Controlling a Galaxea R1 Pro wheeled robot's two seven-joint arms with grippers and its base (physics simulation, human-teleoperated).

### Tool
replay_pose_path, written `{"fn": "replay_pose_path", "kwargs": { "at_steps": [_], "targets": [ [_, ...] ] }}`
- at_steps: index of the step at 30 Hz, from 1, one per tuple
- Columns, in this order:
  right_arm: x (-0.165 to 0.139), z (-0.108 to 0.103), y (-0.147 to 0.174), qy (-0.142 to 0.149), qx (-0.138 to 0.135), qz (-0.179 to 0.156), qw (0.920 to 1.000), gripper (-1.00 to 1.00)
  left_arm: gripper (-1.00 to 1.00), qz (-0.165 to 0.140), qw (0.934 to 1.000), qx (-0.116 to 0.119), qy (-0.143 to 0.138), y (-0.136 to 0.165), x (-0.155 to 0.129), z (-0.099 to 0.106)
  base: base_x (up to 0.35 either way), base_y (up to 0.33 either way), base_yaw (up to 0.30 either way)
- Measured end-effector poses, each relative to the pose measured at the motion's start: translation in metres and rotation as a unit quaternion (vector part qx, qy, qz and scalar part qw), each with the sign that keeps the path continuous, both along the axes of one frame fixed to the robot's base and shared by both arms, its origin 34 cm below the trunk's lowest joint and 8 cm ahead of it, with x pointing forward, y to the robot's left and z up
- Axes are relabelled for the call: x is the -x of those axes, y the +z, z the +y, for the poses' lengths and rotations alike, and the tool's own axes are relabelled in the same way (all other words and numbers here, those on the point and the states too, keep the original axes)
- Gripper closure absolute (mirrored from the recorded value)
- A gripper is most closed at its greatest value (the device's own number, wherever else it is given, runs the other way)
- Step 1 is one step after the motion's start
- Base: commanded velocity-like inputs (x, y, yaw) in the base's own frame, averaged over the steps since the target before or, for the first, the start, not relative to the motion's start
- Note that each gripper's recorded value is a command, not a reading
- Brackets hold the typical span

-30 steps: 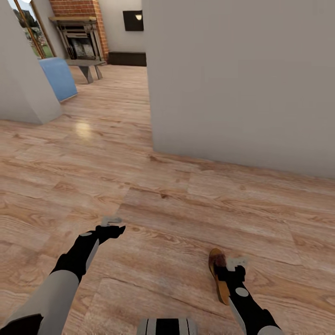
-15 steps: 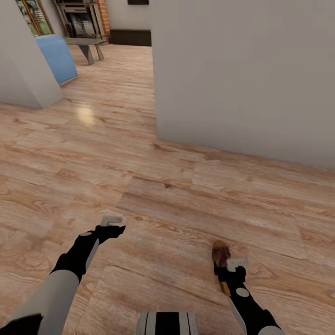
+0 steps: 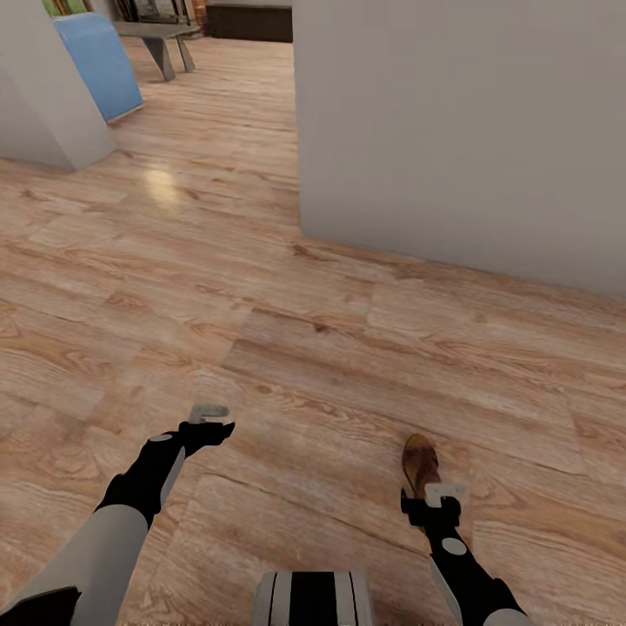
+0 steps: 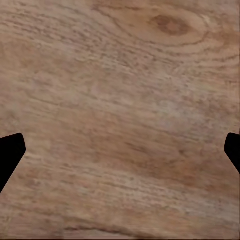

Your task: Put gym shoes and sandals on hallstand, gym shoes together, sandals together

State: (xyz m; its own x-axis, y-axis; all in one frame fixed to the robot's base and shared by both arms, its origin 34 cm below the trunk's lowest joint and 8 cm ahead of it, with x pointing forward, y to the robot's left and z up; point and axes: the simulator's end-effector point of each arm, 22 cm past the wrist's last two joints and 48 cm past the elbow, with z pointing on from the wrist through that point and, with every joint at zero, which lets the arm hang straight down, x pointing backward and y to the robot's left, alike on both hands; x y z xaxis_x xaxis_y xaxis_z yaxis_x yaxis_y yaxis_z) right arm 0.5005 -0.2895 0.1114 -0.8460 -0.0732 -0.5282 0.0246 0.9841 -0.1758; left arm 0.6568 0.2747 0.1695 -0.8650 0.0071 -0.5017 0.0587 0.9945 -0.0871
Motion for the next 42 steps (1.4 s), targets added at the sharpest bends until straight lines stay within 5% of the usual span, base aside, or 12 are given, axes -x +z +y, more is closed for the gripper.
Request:
{"fn": "replay_pose_path", "kwargs": {
  "at_steps": [14, 31, 42],
  "targets": [
    [0.011, -0.003, -0.013, -0.001, 0.003, 0.013, 0.9999, -1.00, -1.00, 0.002, 1.0000, -0.001, -0.001, -0.012, -0.003, -0.002, 0.000, 0.000, 0.007],
    [0.011, -0.003, -0.013, -0.001, 0.003, 0.012, 0.9999, -1.00, -1.00, -0.004, 1.0000, -0.002, -0.001, -0.008, -0.005, -0.003, 0.000, 0.000, -0.180],
    [0.032, -0.003, -0.035, -0.002, 0.003, 0.038, 0.9993, -1.00, -1.00, 0.012, 0.9999, -0.003, 0.000, -0.033, 0.005, -0.001, 0.000, 0.000, -0.009]
  ]
}}
